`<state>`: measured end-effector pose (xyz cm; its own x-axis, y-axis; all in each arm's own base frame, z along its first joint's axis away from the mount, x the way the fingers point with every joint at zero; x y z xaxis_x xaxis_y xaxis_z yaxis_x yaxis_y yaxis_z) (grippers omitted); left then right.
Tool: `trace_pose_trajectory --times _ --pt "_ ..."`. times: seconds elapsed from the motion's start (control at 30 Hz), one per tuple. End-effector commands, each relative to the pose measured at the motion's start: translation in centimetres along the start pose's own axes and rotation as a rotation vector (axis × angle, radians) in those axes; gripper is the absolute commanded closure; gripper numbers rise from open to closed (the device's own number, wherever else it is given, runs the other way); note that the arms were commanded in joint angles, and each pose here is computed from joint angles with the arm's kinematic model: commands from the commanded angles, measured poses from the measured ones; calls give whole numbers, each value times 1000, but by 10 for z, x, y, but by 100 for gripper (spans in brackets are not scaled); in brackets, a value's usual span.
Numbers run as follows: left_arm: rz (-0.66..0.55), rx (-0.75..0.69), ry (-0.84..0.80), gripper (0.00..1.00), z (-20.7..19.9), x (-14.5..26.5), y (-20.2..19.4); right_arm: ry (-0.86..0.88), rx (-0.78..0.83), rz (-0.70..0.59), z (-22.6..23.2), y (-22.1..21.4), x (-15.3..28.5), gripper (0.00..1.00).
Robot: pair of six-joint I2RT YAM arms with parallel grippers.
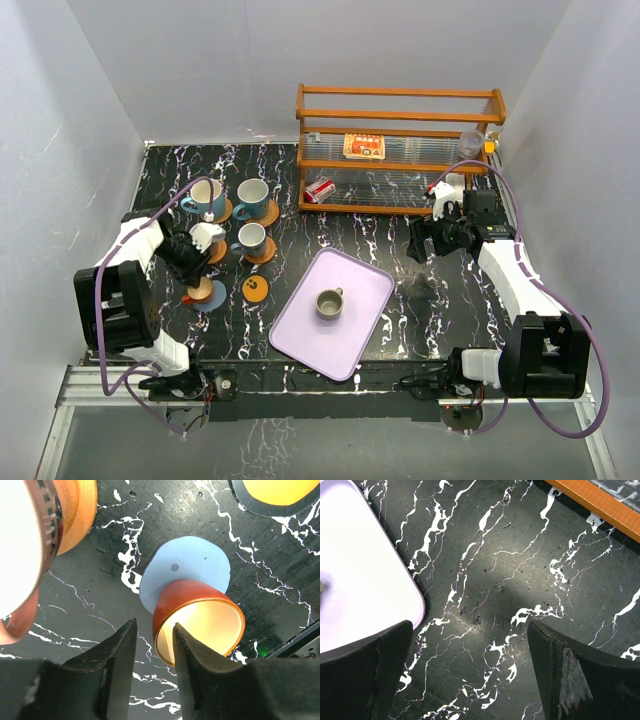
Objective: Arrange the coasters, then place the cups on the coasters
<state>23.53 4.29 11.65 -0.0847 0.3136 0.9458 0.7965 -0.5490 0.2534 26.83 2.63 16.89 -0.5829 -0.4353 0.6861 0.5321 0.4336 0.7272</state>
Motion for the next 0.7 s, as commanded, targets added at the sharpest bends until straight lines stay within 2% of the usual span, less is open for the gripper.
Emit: trace_pose_trajectory --times 0.0,0.13,0.37,0.67 --pt "-64 -32 40 63 -4 23 7 -31 31 -43 -6 9 3 2" --pt "-107 -59 81 50 -4 37 15 -30 32 -42 -6 9 3 2" --pt "-201 -98 99 39 -9 64 32 -35 32 -44 -6 9 4 2" --pt "-362 -132 3 36 -38 90 65 -35 34 -46 -6 10 4 2"
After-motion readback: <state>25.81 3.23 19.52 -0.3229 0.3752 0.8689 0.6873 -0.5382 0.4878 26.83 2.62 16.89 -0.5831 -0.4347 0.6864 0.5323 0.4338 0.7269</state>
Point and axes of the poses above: each gripper's point midway between its finger pads, its own x axis back along the fingers, its own z axis along the line the jaws close on, y = z × x, the point moved 7 cm from there along x, back along the fingers, and after that the axes turned 11 degrees about x, right-handed, at the moved point
